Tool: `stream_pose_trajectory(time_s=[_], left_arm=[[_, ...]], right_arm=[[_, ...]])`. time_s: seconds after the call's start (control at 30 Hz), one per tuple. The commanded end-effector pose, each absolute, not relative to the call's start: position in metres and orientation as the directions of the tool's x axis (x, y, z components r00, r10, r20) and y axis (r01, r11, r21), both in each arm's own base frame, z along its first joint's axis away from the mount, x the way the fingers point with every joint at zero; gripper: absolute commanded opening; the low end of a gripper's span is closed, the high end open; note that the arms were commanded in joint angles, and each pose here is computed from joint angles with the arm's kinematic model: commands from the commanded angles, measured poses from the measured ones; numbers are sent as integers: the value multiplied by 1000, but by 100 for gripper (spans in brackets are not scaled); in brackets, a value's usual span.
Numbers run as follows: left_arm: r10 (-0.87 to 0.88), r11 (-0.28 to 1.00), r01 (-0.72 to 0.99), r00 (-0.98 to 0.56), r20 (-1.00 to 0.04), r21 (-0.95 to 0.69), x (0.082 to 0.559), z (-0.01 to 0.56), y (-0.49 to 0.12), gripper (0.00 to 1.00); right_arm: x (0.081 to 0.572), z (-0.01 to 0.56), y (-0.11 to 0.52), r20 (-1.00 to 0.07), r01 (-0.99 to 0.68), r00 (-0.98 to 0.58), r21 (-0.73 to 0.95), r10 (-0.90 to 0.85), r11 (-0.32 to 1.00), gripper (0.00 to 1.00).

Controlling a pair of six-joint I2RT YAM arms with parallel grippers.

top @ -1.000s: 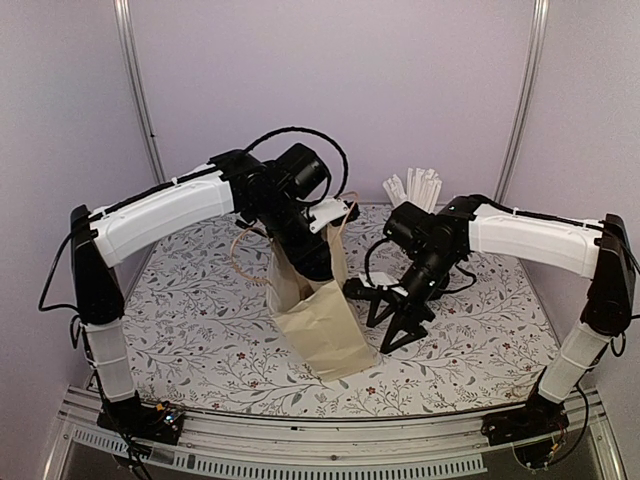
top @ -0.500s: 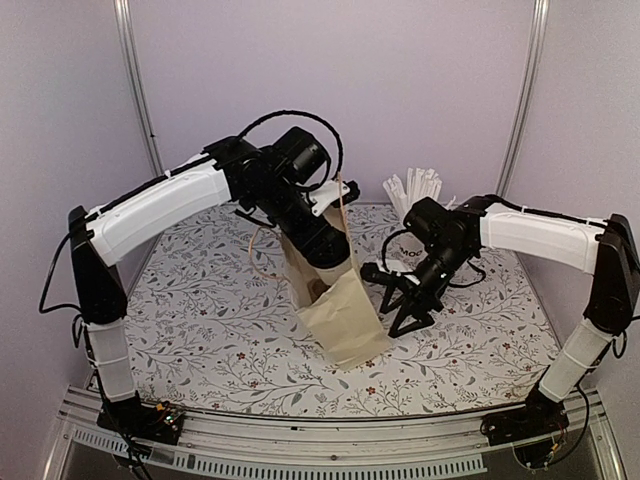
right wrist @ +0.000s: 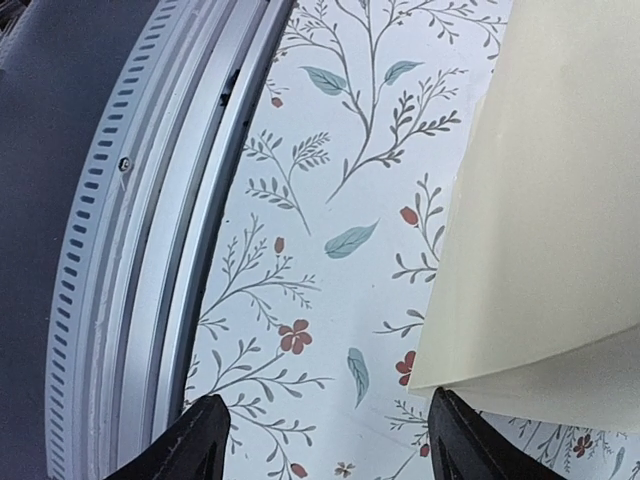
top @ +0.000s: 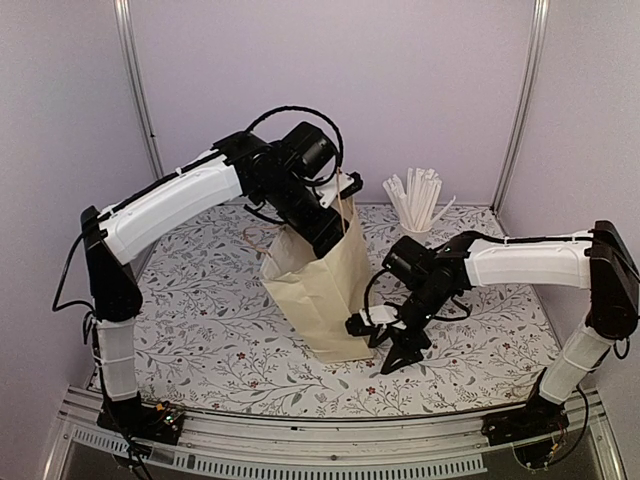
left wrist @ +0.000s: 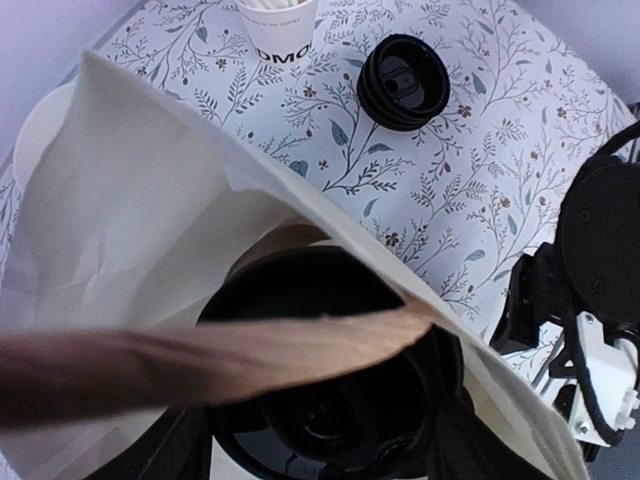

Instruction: Pack the takeout coffee

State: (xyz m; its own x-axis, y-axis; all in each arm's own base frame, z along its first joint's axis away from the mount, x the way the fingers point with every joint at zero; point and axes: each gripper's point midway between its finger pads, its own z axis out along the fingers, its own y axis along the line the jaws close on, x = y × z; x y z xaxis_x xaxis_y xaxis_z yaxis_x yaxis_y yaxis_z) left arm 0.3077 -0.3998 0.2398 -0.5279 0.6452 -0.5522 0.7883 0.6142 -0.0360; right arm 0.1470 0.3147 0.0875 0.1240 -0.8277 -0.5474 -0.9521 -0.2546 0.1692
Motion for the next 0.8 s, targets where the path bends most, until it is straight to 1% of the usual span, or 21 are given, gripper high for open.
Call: stream_pose_trajectory(time_s=[0.0, 0.1, 0.17, 0.33, 0.4, 0.53, 0.6, 0.67, 0.77], left_arm=[[625, 618, 784, -535, -569, -58, 300, 249, -408, 39], [630, 612, 789, -525, -573, -51, 294, 253, -409, 39], [633, 614, 789, -518, -575, -35, 295, 255, -406, 39], [622, 630, 776, -495, -606, 13, 302, 271, -399, 40], [614, 636, 772, -492, -618, 17, 305, 278, -397, 40], [606, 648, 761, -493, -624, 27, 303, 292, -387, 40], [596, 656, 754, -494, -633, 28, 301, 299, -380, 40], [584, 664, 747, -499, -640, 24, 301, 305, -375, 40], [573, 674, 738, -503, -647, 24, 302, 311, -367, 40]], right_arm=[[161, 84, 328, -567, -964, 125, 125, -815, -234, 71], [152, 81, 307, -530, -961, 105, 163, -842, -223, 71], [156, 97, 294, -538, -964, 85, 169, -839, -206, 71], [181, 150, 287, -610, -981, 52, 117, -791, -155, 73], [185, 156, 290, -623, -984, 52, 103, -780, -148, 74], [184, 158, 294, -640, -982, 19, 133, -768, -135, 74], [186, 168, 296, -654, -982, 14, 132, -757, -132, 74], [188, 194, 301, -682, -984, 26, 111, -731, -138, 75], [189, 249, 309, -735, -986, 52, 71, -676, -153, 76]])
